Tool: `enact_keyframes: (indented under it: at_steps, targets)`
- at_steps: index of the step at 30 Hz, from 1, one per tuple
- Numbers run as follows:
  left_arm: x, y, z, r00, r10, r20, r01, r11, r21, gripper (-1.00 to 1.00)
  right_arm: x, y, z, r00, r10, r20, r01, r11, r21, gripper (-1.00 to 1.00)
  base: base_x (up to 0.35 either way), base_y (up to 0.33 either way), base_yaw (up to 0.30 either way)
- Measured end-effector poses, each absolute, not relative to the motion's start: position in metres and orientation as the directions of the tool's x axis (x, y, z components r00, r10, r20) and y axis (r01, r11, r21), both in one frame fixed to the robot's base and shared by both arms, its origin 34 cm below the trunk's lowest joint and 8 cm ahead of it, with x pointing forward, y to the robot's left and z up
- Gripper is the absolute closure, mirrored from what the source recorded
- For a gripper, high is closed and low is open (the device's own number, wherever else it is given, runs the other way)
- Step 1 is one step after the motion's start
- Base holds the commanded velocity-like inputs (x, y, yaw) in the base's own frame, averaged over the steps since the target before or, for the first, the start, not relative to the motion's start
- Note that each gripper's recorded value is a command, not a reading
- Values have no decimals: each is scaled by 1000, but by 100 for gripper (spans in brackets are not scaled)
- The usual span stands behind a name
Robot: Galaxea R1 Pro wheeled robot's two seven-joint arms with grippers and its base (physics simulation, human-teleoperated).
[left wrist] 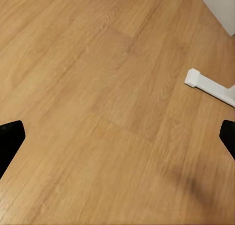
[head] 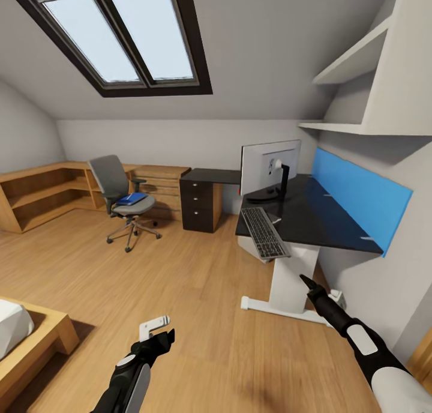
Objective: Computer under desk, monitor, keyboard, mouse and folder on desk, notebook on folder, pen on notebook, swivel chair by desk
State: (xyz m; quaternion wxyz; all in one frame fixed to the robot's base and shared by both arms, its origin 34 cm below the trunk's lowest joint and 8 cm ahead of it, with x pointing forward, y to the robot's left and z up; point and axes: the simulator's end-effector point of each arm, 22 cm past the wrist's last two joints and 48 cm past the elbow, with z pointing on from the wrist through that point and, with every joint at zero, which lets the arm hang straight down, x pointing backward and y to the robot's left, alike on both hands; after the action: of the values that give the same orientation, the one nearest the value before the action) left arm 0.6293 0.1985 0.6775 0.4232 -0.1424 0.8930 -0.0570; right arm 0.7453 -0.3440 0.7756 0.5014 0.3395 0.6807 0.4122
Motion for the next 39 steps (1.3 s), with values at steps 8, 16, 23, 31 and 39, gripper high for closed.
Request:
enact_keyframes:
  at_steps: [8,16,23,31,39]
  targets:
    - [628,199,663,-601,-303,-740,-206,953,-222,-100,744,-349,762,-263,874,-410,49,436,899,-100,0,0,0]
    - [626,199,647,-603,-302,-738,-207,953,-221,-100,743,-349,748,-261,871,-416,45,442,896,-100,0,0,0]
    - [624,199,633,-604,-302,-738,-207,953,-221,-100,742,-345,738,-262,871,-415,34,438,898,-100,0,0,0]
    - [622,199,618,-603,-302,-738,-207,953,-221,-100,740,-343,722,-263,877,-403,32,425,905,-100,0,0,0]
    - [620,199,602,-604,-302,-738,-207,953,-221,-100,738,-342,710,-257,891,-375,25,393,919,-100,0,0,0]
